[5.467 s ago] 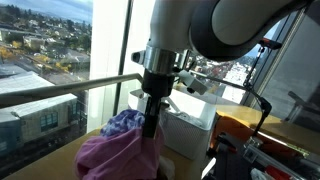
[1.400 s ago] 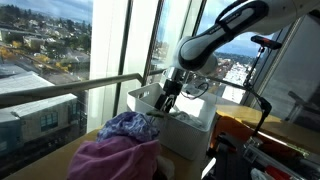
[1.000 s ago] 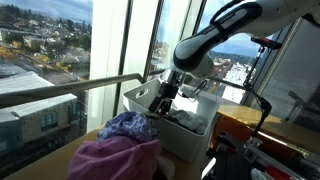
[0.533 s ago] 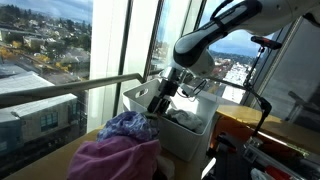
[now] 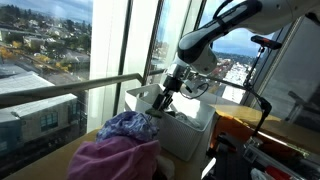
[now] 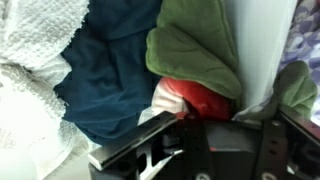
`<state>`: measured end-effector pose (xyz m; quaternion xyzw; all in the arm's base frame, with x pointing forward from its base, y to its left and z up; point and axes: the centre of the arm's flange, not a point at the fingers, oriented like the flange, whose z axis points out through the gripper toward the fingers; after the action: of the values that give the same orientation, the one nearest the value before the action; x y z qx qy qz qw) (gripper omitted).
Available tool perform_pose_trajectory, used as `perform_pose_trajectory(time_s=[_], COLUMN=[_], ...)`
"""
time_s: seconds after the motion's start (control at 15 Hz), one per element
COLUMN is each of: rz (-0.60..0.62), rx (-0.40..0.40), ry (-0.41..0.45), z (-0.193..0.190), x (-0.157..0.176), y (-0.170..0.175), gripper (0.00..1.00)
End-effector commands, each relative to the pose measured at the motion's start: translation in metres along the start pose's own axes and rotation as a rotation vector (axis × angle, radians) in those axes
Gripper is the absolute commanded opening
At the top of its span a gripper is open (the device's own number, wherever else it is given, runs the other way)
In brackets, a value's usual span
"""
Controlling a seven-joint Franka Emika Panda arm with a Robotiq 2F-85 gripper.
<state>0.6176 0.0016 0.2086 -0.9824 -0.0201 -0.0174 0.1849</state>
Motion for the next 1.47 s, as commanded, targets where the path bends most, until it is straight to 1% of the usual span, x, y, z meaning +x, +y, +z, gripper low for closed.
perform_pose_trajectory(time_s=[0.0, 0.33, 0.4, 0.47, 0.6, 0.93, 1.07, 1.2, 1.27, 1.33, 1.4], rz=[0.012, 0.018, 0.012, 0.004, -0.027, -0.114, -0.141, -0.162, -0.171, -0.177, -0.179], rx=[-0.010, -0.016, -0.017, -0.018, -0.028, -0.086, -0.097, -0.103, -0.105, -0.103, -0.102], ry=[-0.029, -0.021, -0.017, -0.004, 0.040, 0.160, 0.194, 0.207, 0.210, 0.210, 0.203], z=[0.031, 0.016, 0.008, -0.005, -0.045, -0.145, -0.172, -0.185, -0.187, -0.185, -0.176], x=[-0.018, -0.022, -0.021, -0.018, -0.007, 0.013, 0.015, 0.012, 0.011, 0.009, 0.007], y=[0.031, 0.032, 0.029, 0.025, 0.010, -0.014, -0.026, -0.037, -0.041, -0.043, -0.044], gripper=[0.00, 0.00, 0.00, 0.00, 0.00, 0.00, 0.00, 0.00, 0.25, 0.28, 0.33])
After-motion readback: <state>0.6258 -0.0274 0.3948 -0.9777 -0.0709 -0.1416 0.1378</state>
